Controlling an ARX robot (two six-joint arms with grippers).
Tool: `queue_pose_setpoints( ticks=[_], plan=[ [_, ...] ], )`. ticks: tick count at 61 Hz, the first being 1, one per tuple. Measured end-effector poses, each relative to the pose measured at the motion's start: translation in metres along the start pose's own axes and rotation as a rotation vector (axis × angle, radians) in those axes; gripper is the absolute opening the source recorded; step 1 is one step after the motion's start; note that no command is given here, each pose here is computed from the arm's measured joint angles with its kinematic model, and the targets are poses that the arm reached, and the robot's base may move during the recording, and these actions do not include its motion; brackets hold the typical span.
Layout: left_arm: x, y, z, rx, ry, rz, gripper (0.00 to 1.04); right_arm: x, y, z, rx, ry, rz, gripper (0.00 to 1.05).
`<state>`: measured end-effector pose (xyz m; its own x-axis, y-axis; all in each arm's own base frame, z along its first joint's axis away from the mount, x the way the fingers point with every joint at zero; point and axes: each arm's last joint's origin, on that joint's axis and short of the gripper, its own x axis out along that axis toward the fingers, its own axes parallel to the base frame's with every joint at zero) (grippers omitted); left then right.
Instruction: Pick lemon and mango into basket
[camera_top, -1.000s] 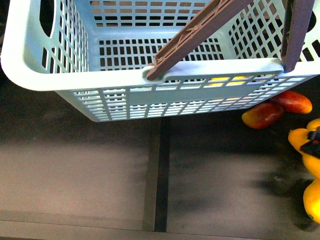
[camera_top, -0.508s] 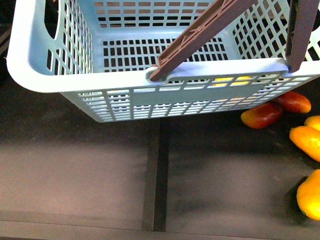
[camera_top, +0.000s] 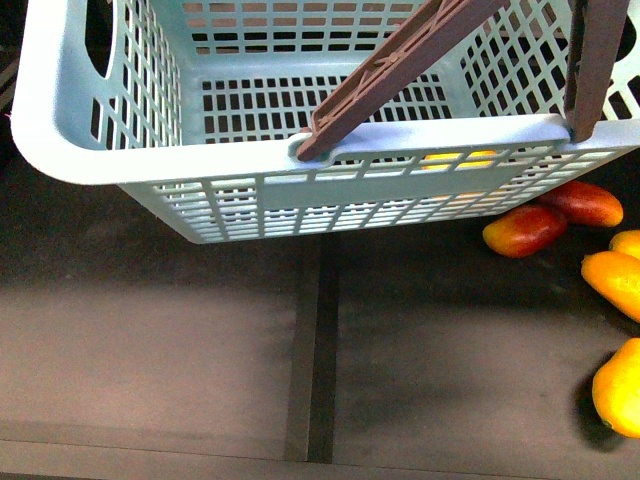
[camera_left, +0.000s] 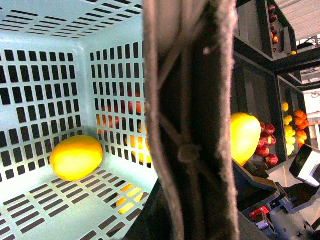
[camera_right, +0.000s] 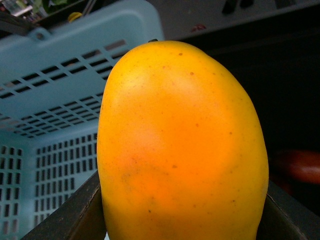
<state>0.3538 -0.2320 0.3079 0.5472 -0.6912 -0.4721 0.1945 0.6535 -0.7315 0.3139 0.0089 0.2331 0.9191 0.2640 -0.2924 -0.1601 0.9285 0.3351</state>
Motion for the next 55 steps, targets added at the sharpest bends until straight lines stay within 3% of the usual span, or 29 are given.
queue_pose_setpoints(
  ticks=[10, 20, 28, 36, 47, 55],
  plan=[
    [0.000, 0.000, 0.000, 0.000, 0.003, -0.003, 0.04, 0.015, 0.035, 0.010, -0.022, -0.041, 0.036, 0.63],
    [0.000, 0.000, 0.000, 0.000, 0.002, -0.002, 0.04, 0.034, 0.058, 0.000, -0.074, -0.027, 0.029, 0.63],
    [0.000, 0.000, 0.000, 0.000, 0.002, -0.002, 0.04, 0.044, 0.065, -0.012, -0.083, 0.004, 0.038, 0.83],
    [0.000, 0.000, 0.000, 0.003, 0.002, -0.002, 0.04, 0.043, 0.067, -0.009, -0.073, -0.032, 0.043, 0.97],
    [0.000, 0.000, 0.000, -0.001, 0.002, -0.001, 0.04, 0.022, 0.056, 0.004, -0.042, -0.091, 0.019, 0.96],
    [0.000, 0.000, 0.000, -0.001, -0.003, 0.004, 0.04, -0.006, 0.030, -0.004, -0.019, -0.080, -0.096, 0.96]
  ],
)
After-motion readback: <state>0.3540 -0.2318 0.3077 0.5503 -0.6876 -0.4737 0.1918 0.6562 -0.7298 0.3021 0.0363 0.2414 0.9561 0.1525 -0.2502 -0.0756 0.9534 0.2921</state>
